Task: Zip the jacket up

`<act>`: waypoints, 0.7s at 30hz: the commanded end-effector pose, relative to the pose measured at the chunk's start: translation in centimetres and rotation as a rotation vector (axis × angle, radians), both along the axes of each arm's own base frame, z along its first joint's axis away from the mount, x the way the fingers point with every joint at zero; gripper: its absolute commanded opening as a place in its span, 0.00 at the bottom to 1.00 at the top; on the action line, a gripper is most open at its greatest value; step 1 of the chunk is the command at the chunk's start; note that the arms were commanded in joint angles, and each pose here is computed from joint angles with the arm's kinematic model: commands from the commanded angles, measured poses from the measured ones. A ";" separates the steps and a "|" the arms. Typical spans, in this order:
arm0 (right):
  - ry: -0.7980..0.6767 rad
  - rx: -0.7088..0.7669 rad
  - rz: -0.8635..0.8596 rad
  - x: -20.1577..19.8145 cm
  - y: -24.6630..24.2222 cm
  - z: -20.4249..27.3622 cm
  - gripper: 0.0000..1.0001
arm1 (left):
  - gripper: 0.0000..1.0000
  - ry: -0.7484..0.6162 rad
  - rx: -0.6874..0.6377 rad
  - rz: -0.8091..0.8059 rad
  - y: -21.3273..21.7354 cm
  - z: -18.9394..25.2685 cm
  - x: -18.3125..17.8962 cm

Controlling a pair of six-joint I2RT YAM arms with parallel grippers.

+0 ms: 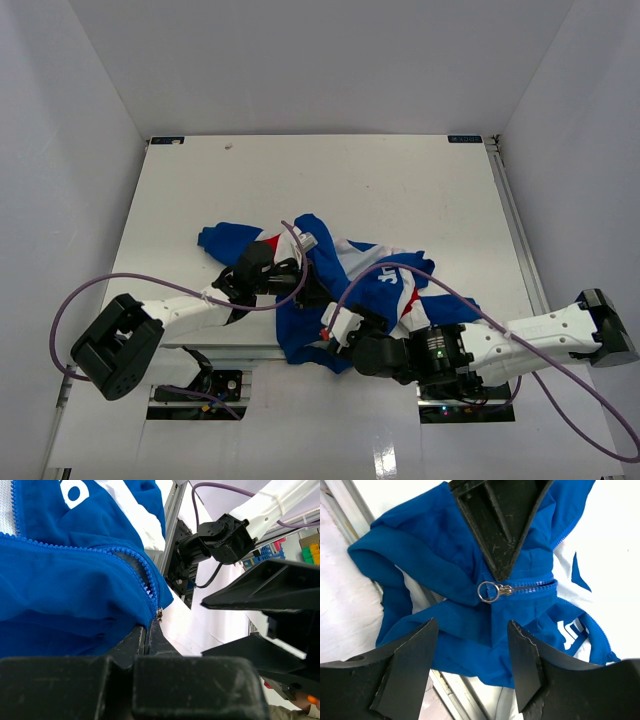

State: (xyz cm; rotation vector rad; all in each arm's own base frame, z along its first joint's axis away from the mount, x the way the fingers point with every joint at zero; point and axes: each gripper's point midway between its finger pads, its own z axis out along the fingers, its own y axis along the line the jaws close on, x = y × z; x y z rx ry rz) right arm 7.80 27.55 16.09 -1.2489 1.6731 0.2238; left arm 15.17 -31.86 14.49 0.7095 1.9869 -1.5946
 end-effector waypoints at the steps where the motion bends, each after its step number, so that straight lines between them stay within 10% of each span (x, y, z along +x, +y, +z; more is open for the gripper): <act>1: -0.078 0.040 -0.061 0.9 1.2 0.8 0.63 | 0.00 -0.005 -0.028 -0.016 0.0 0.7 0.0; 21: -0.187 -0.032 -0.160 2.2 3.0 0.5 0.54 | 0.00 0.035 -0.060 -0.052 0.2 0.6 -0.6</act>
